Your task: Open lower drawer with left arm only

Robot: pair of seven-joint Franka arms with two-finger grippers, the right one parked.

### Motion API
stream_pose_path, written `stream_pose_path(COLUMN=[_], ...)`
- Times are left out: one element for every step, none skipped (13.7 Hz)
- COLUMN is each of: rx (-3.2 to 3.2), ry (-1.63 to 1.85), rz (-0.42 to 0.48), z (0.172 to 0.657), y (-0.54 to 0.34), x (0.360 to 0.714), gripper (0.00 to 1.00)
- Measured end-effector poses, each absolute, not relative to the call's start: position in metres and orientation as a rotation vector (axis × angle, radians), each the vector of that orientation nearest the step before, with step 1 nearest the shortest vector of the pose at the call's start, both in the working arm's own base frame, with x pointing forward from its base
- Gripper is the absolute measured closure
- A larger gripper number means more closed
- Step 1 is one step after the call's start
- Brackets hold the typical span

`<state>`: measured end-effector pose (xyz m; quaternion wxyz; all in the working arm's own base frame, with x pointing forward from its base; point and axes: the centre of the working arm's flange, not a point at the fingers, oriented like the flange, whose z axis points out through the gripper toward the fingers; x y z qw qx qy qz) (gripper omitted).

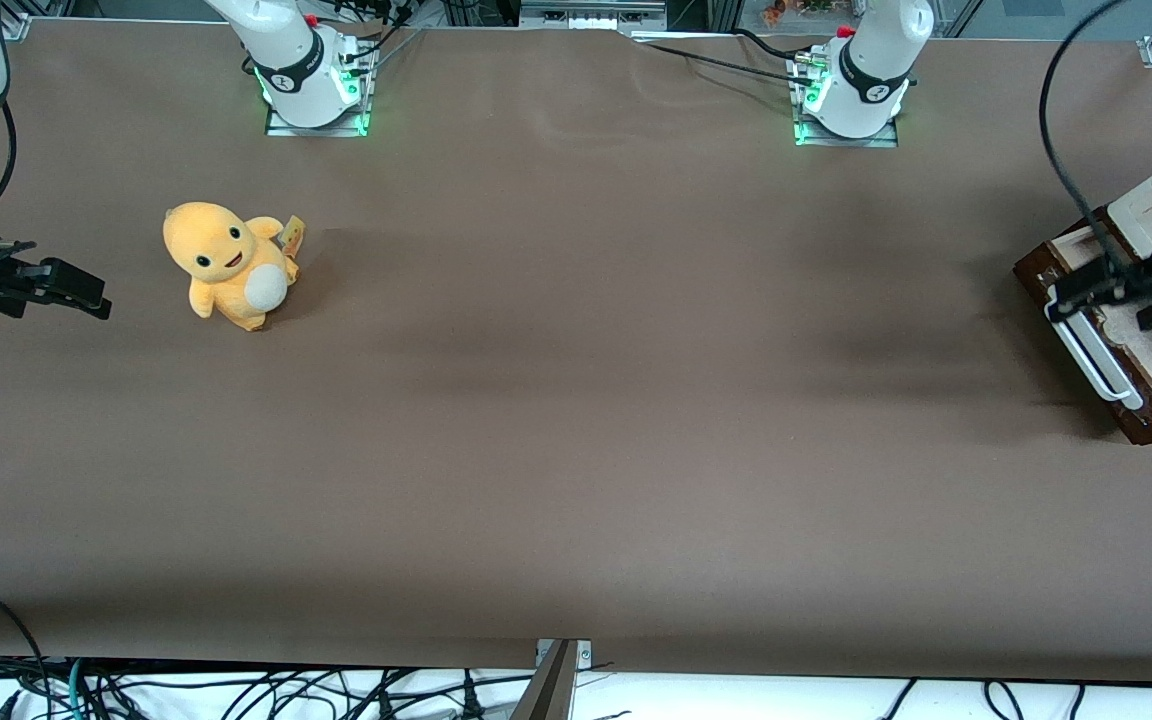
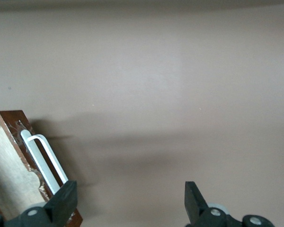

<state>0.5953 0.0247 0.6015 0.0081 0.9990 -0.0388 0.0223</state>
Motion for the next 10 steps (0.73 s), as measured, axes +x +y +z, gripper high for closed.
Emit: stream_pose_path(rx=[3.122,3.121,3.12,3.12,3.121,3.12,3.12,3.12,3.12,3.12], ry=[-0.142,-0.151,-0.142,-0.121,-0.093,-0.077,-0.072,-0.069,-0.066,-0.065], rz=[0.078,0.069,0.049,0.027,0.013,0.001,-0.008,-0.015,-0.019,-0.021], z=[0.611,0.615,0.616,0.614,0.611,0.608,0.605,0.603,0.602,0.601], y=[0.021,0.018,0.017,0.018,0.018,0.017,0.016,0.014,0.014,0.013], x=[0.586,0.578,0.572,0.568,0.566,0.565,0.565,0.564,0.564,0.564], gripper=[0.0,0.0,0.0,0.0,0.0,0.0,0.0,0.0,0.0,0.0])
